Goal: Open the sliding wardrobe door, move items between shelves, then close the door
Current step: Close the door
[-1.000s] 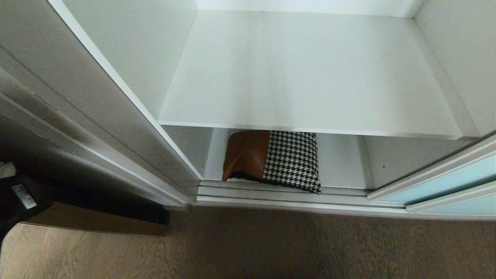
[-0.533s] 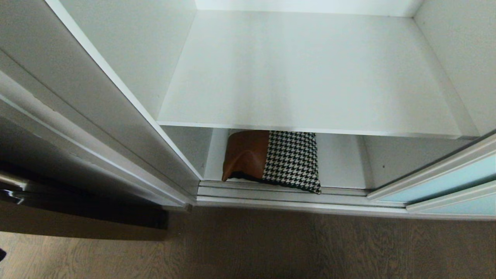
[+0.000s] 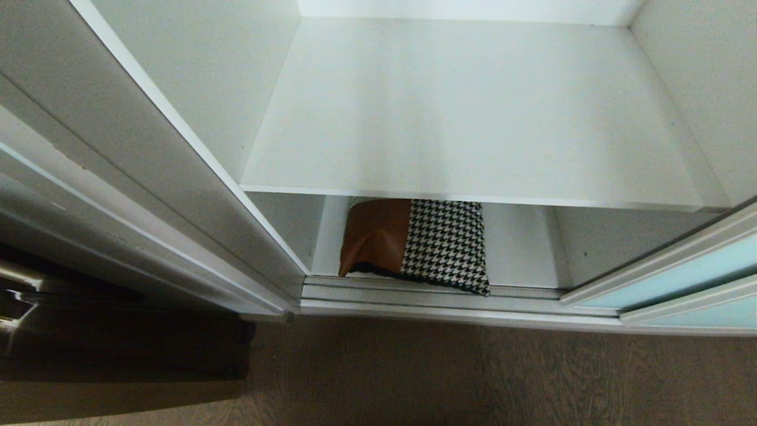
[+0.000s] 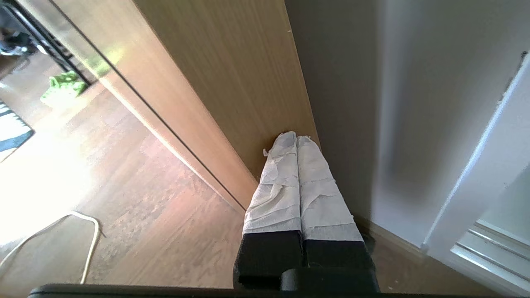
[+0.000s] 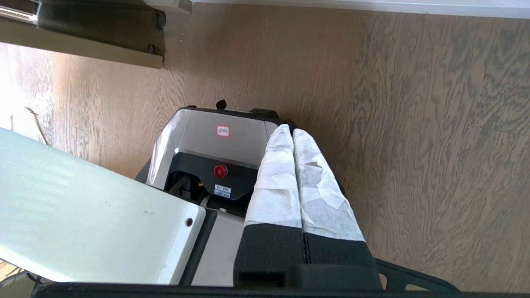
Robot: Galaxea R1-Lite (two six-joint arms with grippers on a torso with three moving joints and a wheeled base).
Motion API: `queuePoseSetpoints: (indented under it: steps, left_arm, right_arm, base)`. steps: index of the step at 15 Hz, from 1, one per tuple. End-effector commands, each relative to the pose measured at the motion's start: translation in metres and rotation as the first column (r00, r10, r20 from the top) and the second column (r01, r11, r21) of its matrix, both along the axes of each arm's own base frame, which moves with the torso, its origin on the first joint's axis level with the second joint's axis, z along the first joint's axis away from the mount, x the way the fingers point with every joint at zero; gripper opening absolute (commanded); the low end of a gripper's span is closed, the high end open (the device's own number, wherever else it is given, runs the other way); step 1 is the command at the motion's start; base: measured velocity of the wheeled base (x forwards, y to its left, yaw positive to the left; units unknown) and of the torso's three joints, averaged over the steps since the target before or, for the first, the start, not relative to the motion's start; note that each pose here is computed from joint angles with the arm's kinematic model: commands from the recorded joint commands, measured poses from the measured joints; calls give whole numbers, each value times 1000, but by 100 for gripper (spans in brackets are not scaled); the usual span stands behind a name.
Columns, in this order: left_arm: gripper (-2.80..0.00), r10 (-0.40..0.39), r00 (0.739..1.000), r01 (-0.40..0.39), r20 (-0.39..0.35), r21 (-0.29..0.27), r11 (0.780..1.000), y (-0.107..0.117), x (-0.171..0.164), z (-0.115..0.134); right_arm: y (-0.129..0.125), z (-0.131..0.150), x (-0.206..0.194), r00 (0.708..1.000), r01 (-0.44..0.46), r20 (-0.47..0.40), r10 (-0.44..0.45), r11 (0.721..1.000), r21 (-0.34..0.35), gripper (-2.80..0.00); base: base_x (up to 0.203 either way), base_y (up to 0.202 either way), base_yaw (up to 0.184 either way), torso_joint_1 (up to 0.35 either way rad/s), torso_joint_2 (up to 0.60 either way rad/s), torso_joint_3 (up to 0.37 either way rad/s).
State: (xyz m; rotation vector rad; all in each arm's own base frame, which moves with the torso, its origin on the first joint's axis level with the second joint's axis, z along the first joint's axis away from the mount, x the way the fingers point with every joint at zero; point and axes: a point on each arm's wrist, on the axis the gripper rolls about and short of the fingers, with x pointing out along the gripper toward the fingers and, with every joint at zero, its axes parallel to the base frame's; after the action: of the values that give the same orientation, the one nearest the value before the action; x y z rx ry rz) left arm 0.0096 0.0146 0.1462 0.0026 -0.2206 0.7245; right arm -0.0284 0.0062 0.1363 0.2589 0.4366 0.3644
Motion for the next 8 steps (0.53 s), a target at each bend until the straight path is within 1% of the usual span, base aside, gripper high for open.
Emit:
queuePoseSetpoints:
  steps: [1,2,3,4,5,6,8]
  left_arm:
    - [-280,33,999,-33,-13,-3,999,0,-12,-12]
    - [-280,-1,1000,2,-25,5,1000,-1,-14,-15]
    - [-280,-58,997,58,-55,4,998,-2,-13,-20]
    - [-280,-106,993,105,-57,-10,994,-3,-12,-22]
    - [-280,-179,981,179,-72,-7,984,-4,-11,-23]
    - [-280,-262,960,263,-97,2,965,-6,-10,-25]
    - [-280,-382,913,389,-140,24,921,-9,-9,-28]
  right_arm:
    - [0,0,-2,1000,-4,3,4,1000,-2,-280]
    - [0,0,-2,1000,-4,3,4,1000,-2,-280]
    - [0,0,-2,1000,-1,4,1,1000,1,-280]
    - [0,0,-2,1000,0,5,0,1000,3,-280]
    - [0,2,-2,1000,1,14,-1,1000,3,-280]
    - [0,4,-3,1000,-1,19,1,1000,1,-280]
    - [0,4,-3,1000,-5,23,5,1000,-1,-280]
  base:
    - [0,0,0,0,0,0]
    - [0,0,0,0,0,0]
    - [0,0,0,0,0,0]
    - [0,0,0,0,0,0]
    - [0,0,0,0,0,0]
    - [0,0,0,0,0,0]
    - [0,0,0,0,0,0]
